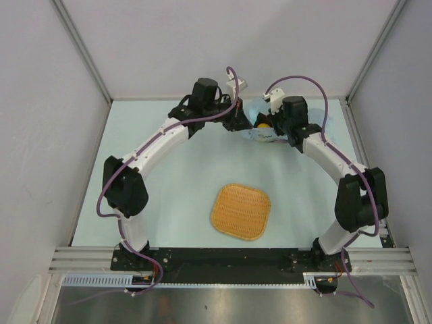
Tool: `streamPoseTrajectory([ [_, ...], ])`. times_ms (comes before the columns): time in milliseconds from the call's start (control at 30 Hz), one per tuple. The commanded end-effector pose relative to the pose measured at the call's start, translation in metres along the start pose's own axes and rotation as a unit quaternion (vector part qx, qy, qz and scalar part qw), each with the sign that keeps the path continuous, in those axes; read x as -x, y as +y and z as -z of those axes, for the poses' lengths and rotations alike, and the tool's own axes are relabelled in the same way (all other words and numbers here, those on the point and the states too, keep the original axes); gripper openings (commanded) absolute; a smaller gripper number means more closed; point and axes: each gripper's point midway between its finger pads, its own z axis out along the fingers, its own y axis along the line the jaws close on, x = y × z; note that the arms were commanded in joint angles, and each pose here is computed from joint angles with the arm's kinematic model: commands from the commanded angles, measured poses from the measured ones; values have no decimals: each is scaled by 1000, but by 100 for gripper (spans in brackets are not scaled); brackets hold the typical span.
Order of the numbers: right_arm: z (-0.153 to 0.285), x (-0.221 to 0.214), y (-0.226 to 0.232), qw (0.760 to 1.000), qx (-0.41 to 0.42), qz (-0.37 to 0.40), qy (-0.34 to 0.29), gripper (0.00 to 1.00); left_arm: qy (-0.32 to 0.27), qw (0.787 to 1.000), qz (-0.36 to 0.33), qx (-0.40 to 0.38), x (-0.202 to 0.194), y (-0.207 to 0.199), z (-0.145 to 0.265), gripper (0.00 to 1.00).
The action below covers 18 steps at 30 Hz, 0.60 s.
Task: Take the fake fruits out of the plastic bag
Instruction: Adjust the plastic bag at the center of the board.
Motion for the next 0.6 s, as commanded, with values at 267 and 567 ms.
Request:
streamPoseTrajectory([
  [267, 1, -71, 74, 987, 67, -111, 94, 0, -51, 998, 21, -16, 38, -2, 11, 0],
  [567, -15, -64, 12, 990, -11, -124, 61, 0, -53, 998, 16, -9, 40, 4, 14, 0],
])
